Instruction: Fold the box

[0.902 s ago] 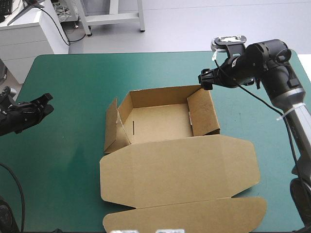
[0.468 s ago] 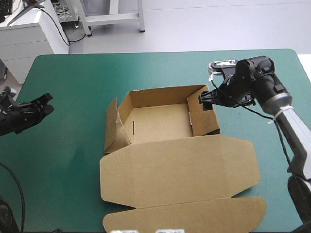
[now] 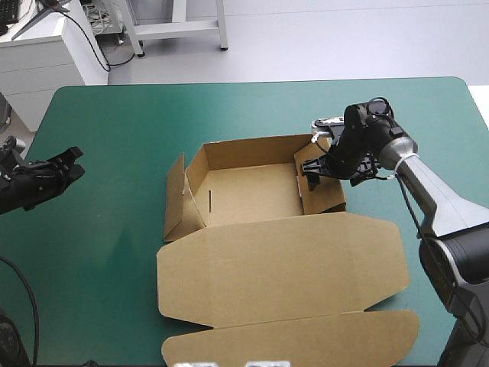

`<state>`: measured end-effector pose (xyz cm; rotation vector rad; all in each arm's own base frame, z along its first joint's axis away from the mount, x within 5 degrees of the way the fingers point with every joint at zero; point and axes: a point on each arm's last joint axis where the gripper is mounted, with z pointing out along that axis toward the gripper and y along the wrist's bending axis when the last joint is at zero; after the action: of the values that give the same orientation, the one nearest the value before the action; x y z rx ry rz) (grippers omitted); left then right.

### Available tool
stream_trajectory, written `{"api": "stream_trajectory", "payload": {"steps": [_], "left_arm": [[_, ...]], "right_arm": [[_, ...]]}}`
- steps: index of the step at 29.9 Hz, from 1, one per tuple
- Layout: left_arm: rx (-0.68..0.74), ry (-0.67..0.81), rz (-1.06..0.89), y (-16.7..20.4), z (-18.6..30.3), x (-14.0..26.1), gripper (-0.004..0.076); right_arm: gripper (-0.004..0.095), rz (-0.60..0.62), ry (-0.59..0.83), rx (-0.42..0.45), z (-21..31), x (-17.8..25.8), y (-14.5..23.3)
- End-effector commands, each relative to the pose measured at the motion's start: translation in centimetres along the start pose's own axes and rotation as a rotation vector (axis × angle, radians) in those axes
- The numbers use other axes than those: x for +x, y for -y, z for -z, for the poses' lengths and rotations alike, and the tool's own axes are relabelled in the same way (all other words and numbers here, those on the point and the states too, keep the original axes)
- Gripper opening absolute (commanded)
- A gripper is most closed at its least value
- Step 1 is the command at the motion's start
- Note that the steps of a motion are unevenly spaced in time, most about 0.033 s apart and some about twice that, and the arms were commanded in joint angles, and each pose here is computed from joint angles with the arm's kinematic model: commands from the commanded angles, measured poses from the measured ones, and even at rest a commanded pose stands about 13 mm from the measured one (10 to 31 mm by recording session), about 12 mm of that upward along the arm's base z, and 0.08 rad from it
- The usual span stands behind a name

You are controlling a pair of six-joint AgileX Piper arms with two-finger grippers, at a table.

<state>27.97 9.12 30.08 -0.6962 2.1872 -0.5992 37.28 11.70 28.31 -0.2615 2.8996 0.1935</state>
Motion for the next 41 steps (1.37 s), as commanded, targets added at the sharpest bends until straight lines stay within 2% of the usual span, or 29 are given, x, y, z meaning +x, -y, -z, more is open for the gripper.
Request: {"api": "stream_trajectory", "payload": {"steps": [1,2,4,5,7,9,20,24,27,35,38,41], "left_arm": [[0.037,0.068,0.008,1.2,1.2,-0.8,-0.0008],[0.037,0.068,0.008,1.2,1.2,-0.8,-0.0008],[0.037,0.068,0.008,1.2,1.2,-0.8,-0.0008],[0.037,0.068,0.004,1.2,1.2,-0.8,-0.0008],[0.037,0.068,0.004,1.2,1.2,-0.8,-0.0008],[0.037,0.068,0.004,1.2,1.2,-0.8,-0.0008],[0.019,0.062,-0.023,1.0,1.2,-0.7,-0.0008],[0.006,0.063,-0.036,0.9,1.2,-0.7,-0.0008],[0.002,0.067,-0.033,0.8,1.1,-0.8,-0.0008],[-0.005,0.033,-0.066,0.3,0.3,-0.7,0.0],[-0.002,0.009,-0.178,0.1,-0.1,-0.6,0.0081],[0.002,0.0,-0.263,0.1,-0.1,-0.5,0.0288]], "right_arm": [[0.0862,0.015,0.078,-0.014,2.4,-0.2,-0.3],[0.0837,0.014,0.066,-0.013,2.3,-0.1,-0.3],[0.071,0.013,0.011,-0.008,1.7,0.2,-0.2],[0.0608,0.013,-0.014,-0.006,1.4,0.3,-0.2],[0.0351,0.013,-0.02,-0.003,1.2,0.2,-0.1],[0.0015,0.03,-0.015,-0.005,1.3,0.1,-0.2],[0.0,0.05,0.14,-0.023,7.0,0.7,-0.6],[0.0,0.054,0.232,-0.042,10.8,2.1,-0.9],[0.0,0.048,0.302,-0.1,13.7,3.6,-1.4],[0.0,0.093,0.455,-0.133,19.4,7.2,-1.7],[0.0,0.099,0.473,-0.133,20.0,7.6,-1.7],[0.0,0.1,0.475,-0.129,20.1,7.7,-1.6]]}}
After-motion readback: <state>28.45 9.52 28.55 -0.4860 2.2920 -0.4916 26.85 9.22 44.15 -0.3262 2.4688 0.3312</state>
